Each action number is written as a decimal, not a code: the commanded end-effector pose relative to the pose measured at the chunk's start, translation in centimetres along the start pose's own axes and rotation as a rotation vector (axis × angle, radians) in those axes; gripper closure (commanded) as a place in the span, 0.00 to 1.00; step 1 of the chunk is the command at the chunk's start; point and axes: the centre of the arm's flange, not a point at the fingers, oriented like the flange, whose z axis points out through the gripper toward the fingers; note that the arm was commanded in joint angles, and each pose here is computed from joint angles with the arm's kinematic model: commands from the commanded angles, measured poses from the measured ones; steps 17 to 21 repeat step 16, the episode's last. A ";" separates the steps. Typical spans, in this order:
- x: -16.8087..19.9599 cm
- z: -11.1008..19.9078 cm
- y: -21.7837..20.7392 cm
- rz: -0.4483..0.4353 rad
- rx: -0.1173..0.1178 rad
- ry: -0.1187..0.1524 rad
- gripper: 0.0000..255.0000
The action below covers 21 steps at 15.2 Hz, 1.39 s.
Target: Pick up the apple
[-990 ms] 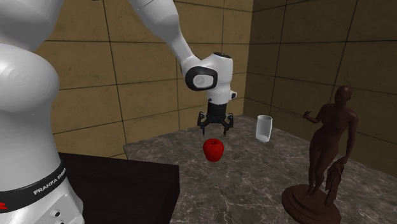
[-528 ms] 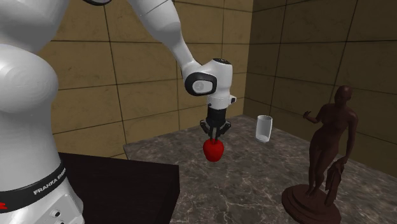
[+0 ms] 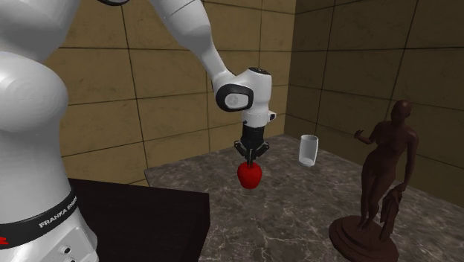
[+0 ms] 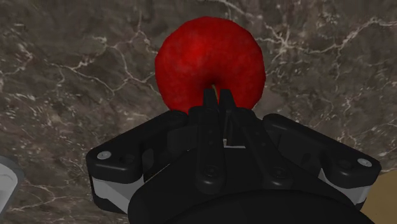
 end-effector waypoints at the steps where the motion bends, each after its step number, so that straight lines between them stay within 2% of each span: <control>1: 0.1 -0.8 -0.1 0.000 0.000 0.000 1.00; 14: 1.2 -7.6 -0.4 0.000 0.000 0.000 1.00; 21: 1.2 -7.7 -0.4 0.000 0.000 0.000 1.00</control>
